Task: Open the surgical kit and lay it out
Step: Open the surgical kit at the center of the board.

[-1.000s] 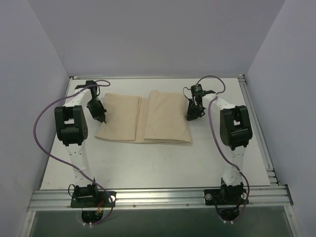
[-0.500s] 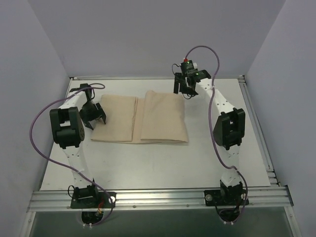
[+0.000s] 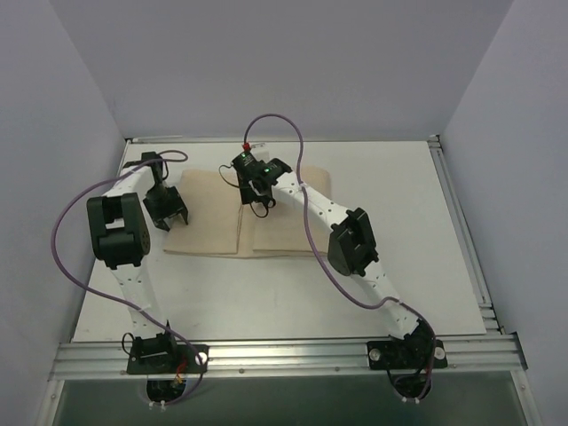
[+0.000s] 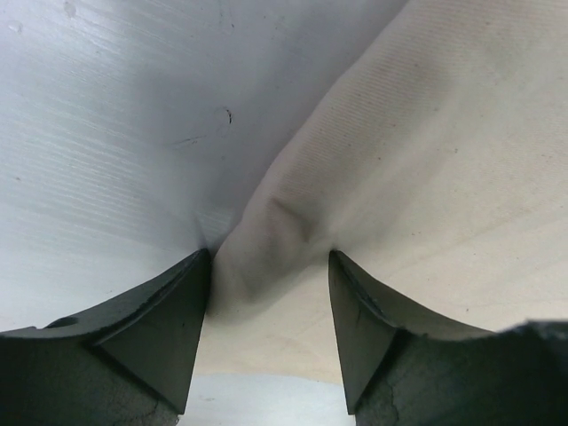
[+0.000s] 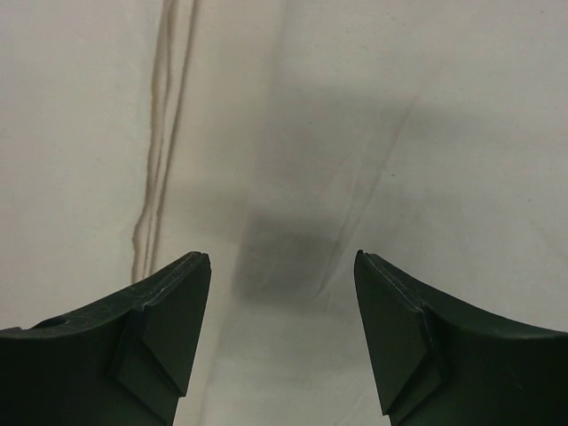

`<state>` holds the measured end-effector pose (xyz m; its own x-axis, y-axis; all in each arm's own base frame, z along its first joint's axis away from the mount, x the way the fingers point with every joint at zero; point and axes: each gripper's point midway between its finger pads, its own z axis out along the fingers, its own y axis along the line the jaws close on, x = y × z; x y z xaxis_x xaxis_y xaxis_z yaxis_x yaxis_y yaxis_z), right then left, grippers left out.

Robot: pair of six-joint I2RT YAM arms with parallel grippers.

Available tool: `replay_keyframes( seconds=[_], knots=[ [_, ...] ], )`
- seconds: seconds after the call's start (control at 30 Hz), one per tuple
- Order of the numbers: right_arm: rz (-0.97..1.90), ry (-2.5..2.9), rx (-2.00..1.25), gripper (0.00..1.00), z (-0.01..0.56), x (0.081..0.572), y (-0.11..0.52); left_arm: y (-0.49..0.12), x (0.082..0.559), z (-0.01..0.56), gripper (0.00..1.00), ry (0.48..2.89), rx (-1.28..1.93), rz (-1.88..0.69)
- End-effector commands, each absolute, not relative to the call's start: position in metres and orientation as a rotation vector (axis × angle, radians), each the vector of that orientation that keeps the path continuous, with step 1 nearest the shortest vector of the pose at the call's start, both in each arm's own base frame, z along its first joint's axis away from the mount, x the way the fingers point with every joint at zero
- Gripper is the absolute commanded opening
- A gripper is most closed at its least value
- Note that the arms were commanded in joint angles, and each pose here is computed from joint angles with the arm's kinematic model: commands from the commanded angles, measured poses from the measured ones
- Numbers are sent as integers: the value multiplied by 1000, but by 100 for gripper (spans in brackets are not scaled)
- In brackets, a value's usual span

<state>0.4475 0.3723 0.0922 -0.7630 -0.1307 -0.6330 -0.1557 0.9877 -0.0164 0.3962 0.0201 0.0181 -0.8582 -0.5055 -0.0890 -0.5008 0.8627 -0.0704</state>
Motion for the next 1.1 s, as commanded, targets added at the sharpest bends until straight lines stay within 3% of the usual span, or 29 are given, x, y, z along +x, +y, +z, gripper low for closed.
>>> replay_keyframes(
  seconds=[0.0,0.33,0.63,0.87,1.0,1.07],
  knots=[
    [-121,2376,-112,65,111,454,347,15,401,27,64,2883,-796,-143],
    [-189,2420,-186,53,66,447,356,11,400,24,62,2884,-825,-173],
    [-105,2384,-169,58,79,451,369,11,401,22,62,2881,-831,-178],
    [-142,2430,-203,58,55,445,367,10,401,20,62,2887,-838,-182],
    [-158,2433,-202,52,48,446,366,10,400,19,61,2890,-839,-183],
    [-153,2429,-204,42,49,446,367,11,399,18,61,2893,-838,-173]
  ],
)
